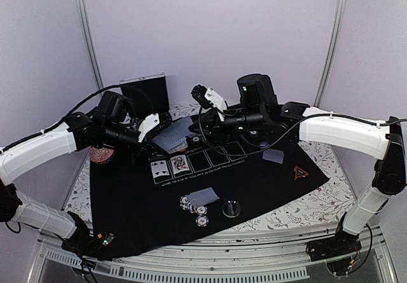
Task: Distribute texas hold em gaming equipment
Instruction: Pick up the poker card from the face-down deck piles, then distribute the poker card in the community card area.
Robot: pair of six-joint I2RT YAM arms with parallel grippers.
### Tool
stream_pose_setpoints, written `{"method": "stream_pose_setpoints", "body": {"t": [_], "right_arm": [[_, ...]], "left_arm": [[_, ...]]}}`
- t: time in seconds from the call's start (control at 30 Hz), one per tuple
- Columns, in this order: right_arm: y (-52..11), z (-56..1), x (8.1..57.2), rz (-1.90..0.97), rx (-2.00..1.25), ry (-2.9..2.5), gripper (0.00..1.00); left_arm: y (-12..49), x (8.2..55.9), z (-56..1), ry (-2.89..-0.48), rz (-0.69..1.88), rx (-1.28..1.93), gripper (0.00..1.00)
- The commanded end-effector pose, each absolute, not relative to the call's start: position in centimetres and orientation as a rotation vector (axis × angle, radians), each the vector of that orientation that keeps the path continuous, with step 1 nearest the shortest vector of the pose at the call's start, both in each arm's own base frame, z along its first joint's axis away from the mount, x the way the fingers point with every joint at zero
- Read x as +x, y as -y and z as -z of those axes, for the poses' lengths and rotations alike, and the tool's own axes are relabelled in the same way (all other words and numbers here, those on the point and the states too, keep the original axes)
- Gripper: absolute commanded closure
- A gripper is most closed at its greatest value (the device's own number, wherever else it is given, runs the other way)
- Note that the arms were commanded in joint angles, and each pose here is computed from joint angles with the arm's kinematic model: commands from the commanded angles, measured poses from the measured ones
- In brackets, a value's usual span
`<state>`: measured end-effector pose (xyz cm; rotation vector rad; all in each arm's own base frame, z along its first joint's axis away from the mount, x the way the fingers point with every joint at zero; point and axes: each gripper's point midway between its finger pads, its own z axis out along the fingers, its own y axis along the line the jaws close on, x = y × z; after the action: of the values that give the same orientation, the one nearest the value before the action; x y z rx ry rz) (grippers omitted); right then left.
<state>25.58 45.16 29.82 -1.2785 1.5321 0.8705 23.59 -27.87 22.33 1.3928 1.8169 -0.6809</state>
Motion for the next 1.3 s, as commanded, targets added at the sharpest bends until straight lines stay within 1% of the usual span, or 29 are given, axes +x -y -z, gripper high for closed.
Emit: {"method": "stream_pose_setpoints", "body": {"t": [0.0, 0.13, 0.3, 0.53, 0.67, 0.77, 0.87, 0.97, 1.13, 1.27], "right_arm": [[-43.8, -30.4, 25.7, -0.816, -1.268, -1.556, 0.97], [-42.8, -33.3, 25.3, -0.772, -1.28, -1.494, 0.98], [-40.2, -38.1, 24.9, -0.696, -1.189, -1.386, 0.98], [-36.8, -39.0, 27.2, -0.493, -1.031, -1.408, 0.98], [-35.6, -35.9, 30.4, -0.295, -0.948, -1.489, 0.98], [-35.7, -31.6, 32.9, -0.132, -0.962, -1.553, 0.98], [-36.8, -26.7, 35.1, 0.003, -1.045, -1.598, 0.98], [-38.5, -22.9, 36.3, 0.075, -1.14, -1.599, 0.98], [-41.2, -18.7, 38.0, 0.152, -1.234, -1.573, 0.98], [-42.8, -14.9, 38.6, 0.262, -1.344, -1.551, 0.98]], "left_arm": [[28.5, 23.5, -23.6, -1.751, 0.684, 1.411, 0.73], [28.8, 23.7, -23.7, -1.755, 0.698, 1.401, 0.73], [28.6, 24.3, -23.3, -1.782, 0.676, 1.373, 0.73], [27.6, 26.4, -23.6, -1.832, 0.615, 1.274, 0.73], [26.4, 28.0, -24.1, -1.866, 0.597, 1.18, 0.73], [25.5, 29.0, -24.5, -1.887, 0.576, 1.121, 0.74], [24.6, 29.9, -24.4, -1.913, 0.54, 1.073, 0.74], [23.1, 31.1, -23.4, -1.974, 0.462, 1.018, 0.74], [21.1, 32.8, -21.1, -2.106, 0.311, 0.951, 0.76], [20.4, 33.2, -20.3, -2.141, 0.276, 0.928, 0.77]]}}
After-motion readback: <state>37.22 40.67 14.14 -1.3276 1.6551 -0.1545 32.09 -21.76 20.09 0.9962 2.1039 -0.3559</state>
